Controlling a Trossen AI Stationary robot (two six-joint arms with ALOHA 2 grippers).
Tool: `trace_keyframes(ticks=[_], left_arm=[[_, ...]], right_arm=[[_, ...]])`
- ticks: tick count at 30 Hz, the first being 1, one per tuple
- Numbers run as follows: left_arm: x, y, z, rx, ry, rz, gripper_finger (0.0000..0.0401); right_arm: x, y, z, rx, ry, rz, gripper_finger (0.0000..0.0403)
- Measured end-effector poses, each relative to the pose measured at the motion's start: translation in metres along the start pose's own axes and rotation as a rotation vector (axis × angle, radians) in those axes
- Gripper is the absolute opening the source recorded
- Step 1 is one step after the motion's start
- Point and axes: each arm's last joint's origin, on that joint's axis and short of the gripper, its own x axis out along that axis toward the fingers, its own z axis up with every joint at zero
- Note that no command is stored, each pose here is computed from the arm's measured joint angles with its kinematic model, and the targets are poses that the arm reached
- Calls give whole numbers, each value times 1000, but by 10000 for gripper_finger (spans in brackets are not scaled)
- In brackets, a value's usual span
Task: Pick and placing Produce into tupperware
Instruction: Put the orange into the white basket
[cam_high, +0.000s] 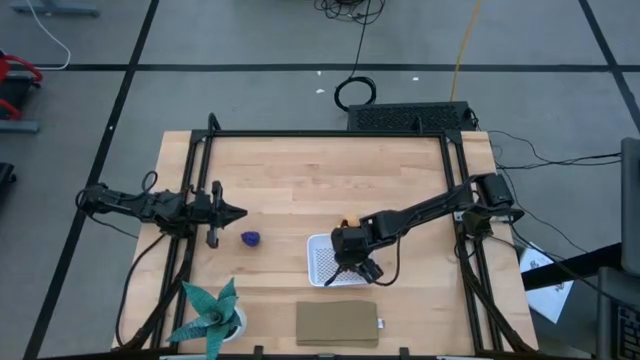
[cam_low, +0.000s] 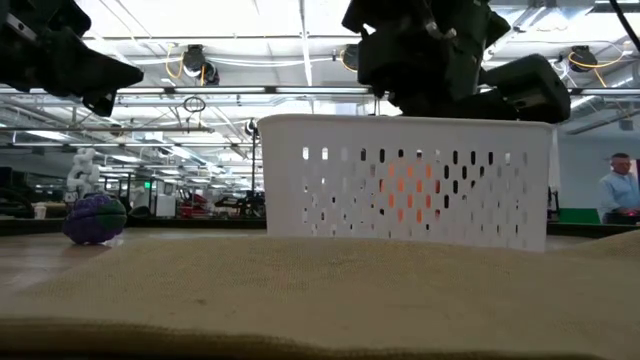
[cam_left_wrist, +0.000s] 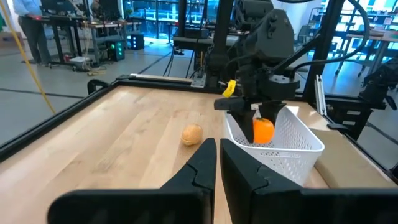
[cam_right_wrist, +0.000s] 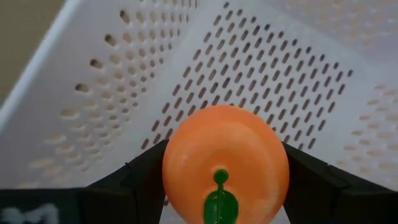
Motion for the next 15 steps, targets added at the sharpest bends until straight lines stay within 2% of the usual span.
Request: trace_keyframes(ticks=[15], left_arm=[[0, 0, 0, 10, 0, -9, 26]], right_arm=[[0, -1, -1, 55, 11, 3, 246]])
